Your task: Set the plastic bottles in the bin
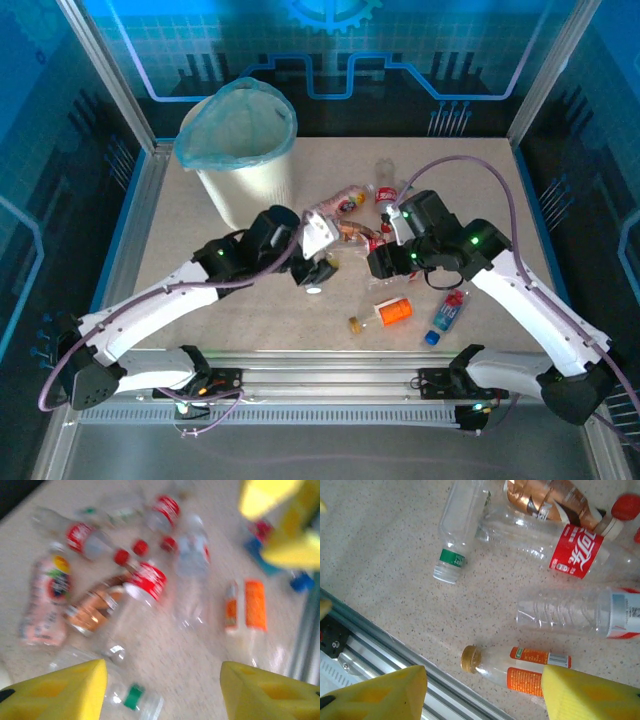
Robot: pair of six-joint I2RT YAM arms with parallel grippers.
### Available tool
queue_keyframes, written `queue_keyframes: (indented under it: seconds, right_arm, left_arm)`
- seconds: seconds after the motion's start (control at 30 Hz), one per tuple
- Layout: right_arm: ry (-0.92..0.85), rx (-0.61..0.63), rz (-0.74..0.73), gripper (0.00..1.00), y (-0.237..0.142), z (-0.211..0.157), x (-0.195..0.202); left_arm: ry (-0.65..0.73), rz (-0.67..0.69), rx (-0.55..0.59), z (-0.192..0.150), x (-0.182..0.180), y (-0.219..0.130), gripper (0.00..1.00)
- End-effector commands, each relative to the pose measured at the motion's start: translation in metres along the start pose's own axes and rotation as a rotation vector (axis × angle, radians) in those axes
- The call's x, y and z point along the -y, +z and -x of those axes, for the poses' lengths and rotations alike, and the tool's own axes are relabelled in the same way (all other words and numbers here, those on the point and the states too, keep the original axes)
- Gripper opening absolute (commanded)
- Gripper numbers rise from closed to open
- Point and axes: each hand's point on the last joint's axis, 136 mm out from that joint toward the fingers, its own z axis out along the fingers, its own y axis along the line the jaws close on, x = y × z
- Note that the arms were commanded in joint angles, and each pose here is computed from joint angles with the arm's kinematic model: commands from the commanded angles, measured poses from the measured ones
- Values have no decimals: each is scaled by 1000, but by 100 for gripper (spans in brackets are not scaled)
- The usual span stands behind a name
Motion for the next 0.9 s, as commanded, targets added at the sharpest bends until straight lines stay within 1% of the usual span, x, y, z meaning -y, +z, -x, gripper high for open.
queue_keyframes:
  seconds: [0.0, 0.13, 0.17, 0.2, 0.27, 0.33, 0.43, 0.57, 0.63, 0.7, 0.77, 0.87]
  right_arm:
    - [19, 20, 34, 63, -3, -2, -4]
    - [17, 23, 86, 63, 3, -2, -13]
    - [13, 17, 108, 63, 6, -2, -17]
    - [10, 5, 122, 63, 9, -2, -20]
    - [12, -32, 109, 64, 19, -5, -19]
    - [11, -59, 96, 65, 27, -6, -17]
    - [12, -81, 105, 65, 38, -8, -18]
    - [12, -90, 110, 65, 45, -11, -19]
    - [13, -91, 102, 66, 45, -12, -17]
    - [15, -87, 95, 67, 45, -15, -16]
    - [21, -81, 102, 67, 45, -18, -16]
    - [29, -76, 118, 67, 47, -23, -17]
  left_arm:
    - [328, -145, -71, -36, 28, -6, 64]
    - [751, -238, -52, -77, 42, 0, 66]
    - [836, -255, -57, -89, 43, 5, 67]
    - [876, -261, -70, -97, 42, 11, 68]
    - [917, -288, -112, -112, 39, 21, 68]
    - [960, -311, -122, -121, 40, 29, 68]
    - [1012, -269, -106, -124, 34, 49, 68]
    - [1124, -246, -168, -144, 19, 73, 68]
    - [1145, -244, -202, -153, 10, 81, 68]
    - [1157, -208, -221, -155, -1, 88, 68]
    - [1166, -172, -209, -153, -8, 94, 70]
    - [1192, -165, -223, -159, -14, 101, 74]
